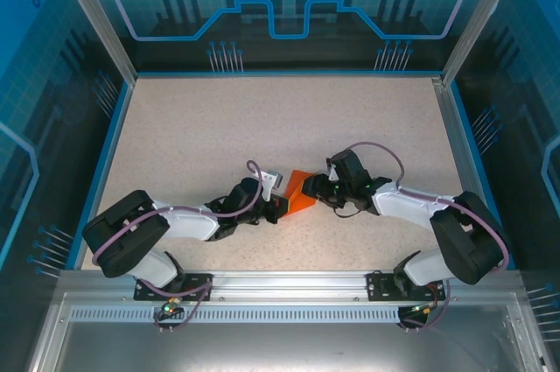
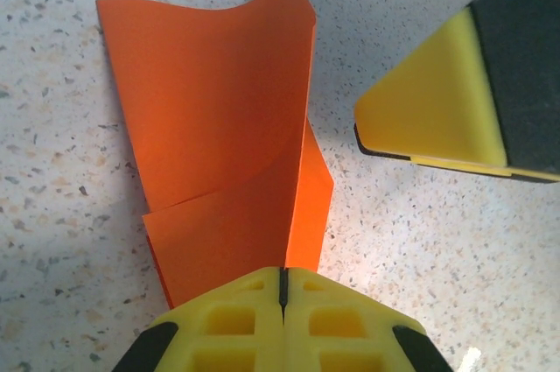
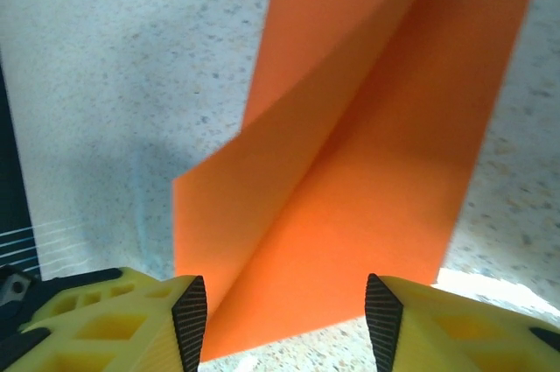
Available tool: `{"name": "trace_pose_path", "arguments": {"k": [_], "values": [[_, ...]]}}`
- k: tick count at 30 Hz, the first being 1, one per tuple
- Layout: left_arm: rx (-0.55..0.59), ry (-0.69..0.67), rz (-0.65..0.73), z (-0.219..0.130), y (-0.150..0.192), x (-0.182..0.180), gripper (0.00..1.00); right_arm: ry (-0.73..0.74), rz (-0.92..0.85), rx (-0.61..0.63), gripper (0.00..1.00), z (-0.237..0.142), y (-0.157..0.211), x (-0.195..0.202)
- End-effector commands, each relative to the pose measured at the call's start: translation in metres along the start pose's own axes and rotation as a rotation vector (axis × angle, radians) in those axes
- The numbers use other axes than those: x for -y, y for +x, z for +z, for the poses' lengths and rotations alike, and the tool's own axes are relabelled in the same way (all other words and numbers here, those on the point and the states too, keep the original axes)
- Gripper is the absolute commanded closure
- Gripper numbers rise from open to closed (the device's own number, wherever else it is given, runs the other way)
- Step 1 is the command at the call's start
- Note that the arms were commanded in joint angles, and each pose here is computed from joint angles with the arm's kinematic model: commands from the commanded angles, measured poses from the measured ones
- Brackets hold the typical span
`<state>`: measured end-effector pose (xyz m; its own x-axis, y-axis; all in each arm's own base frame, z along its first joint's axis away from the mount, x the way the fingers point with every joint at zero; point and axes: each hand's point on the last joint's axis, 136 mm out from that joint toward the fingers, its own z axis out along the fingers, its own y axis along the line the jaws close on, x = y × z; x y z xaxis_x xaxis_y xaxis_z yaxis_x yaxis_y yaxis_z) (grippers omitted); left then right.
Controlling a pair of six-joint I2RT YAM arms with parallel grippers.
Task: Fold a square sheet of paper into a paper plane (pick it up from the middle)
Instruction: Fourth fold the wing at the center of the table.
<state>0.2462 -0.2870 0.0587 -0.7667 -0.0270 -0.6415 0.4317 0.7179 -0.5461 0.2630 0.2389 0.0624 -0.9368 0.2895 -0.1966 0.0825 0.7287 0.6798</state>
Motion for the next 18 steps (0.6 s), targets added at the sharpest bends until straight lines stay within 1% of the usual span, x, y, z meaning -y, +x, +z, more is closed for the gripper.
{"name": "trace_pose_path", "arguments": {"k": [1, 7, 14, 18], "values": [[-0.006, 0.039, -0.117, -0.004, 0.000, 0.010, 1.00, -0.081, -0.050, 0.002, 0.47, 0.005, -0.006, -0.013], [-0.009, 0.029, -0.235, -0.004, 0.000, 0.008, 1.00, -0.101, -0.037, -0.019, 0.50, 0.014, -0.004, -0.013], [-0.045, 0.018, -0.359, 0.002, 0.007, -0.002, 1.00, -0.102, -0.023, -0.035, 0.52, 0.022, -0.003, -0.011], [-0.057, 0.011, -0.383, 0.003, 0.008, -0.005, 1.00, -0.087, -0.014, -0.047, 0.52, 0.024, -0.001, -0.007]]}}
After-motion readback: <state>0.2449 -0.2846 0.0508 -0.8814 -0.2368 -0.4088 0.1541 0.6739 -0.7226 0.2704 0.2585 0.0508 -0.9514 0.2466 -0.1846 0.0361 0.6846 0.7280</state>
